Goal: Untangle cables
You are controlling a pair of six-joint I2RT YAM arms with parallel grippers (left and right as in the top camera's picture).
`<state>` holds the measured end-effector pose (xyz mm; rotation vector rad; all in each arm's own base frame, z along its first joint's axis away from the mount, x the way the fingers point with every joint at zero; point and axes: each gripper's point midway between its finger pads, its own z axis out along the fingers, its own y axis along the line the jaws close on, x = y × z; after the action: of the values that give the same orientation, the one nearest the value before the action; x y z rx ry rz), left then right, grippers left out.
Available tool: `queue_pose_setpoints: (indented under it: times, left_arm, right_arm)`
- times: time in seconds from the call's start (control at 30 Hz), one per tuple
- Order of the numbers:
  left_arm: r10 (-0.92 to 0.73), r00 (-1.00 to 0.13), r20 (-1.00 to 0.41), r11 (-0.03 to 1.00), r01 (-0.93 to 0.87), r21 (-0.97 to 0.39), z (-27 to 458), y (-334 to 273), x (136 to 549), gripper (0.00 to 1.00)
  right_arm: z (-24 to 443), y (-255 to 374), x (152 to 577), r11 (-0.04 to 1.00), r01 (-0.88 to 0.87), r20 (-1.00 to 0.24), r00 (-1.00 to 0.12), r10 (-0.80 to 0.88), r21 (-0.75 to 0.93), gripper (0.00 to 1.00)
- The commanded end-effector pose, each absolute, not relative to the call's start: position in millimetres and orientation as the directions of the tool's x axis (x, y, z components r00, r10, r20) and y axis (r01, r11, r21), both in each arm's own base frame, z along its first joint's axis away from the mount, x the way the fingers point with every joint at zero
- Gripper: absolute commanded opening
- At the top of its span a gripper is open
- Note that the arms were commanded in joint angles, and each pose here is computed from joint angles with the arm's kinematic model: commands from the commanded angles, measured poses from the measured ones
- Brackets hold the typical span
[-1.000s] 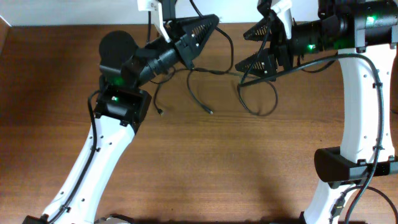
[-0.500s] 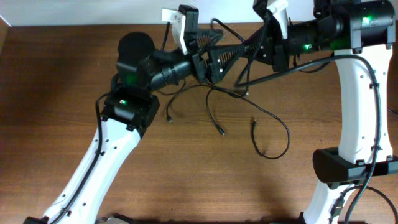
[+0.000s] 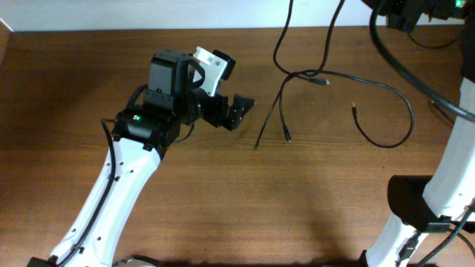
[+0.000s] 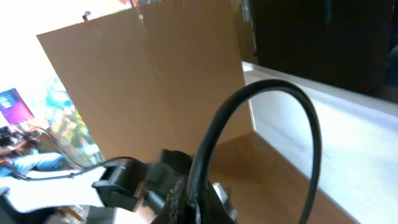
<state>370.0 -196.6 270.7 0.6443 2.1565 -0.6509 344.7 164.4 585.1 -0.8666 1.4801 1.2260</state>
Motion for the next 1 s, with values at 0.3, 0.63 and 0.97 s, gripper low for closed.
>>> queue_pose_setpoints:
  times: [0.3,0.63,0.97]
  left_arm:
    - [0.439,-0.418,-0.795,0.523,0.839,-0.151,217.5,-226.4,380.9,0.95]
    - [0.449,-0.451,-0.771,0.526,0.831,-0.179,211.3,-224.2,374.4,0.97]
    - [0.454,-0.465,-0.760,0.527,0.828,-0.192,208.5,-223.2,371.3,0.99]
  right_arm:
    - [628.4,167.6,312.4,0.123,-0.936,-0.942,-0.318,0.105,0.330,0.04]
    - [630.0,153.4,322.9,0.179,-0.933,-0.947,-0.293,0.129,0.313,0.04]
    - [592.9,21.7,414.8,0.476,-0.786,-0.917,-0.305,0.257,0.394,0.04]
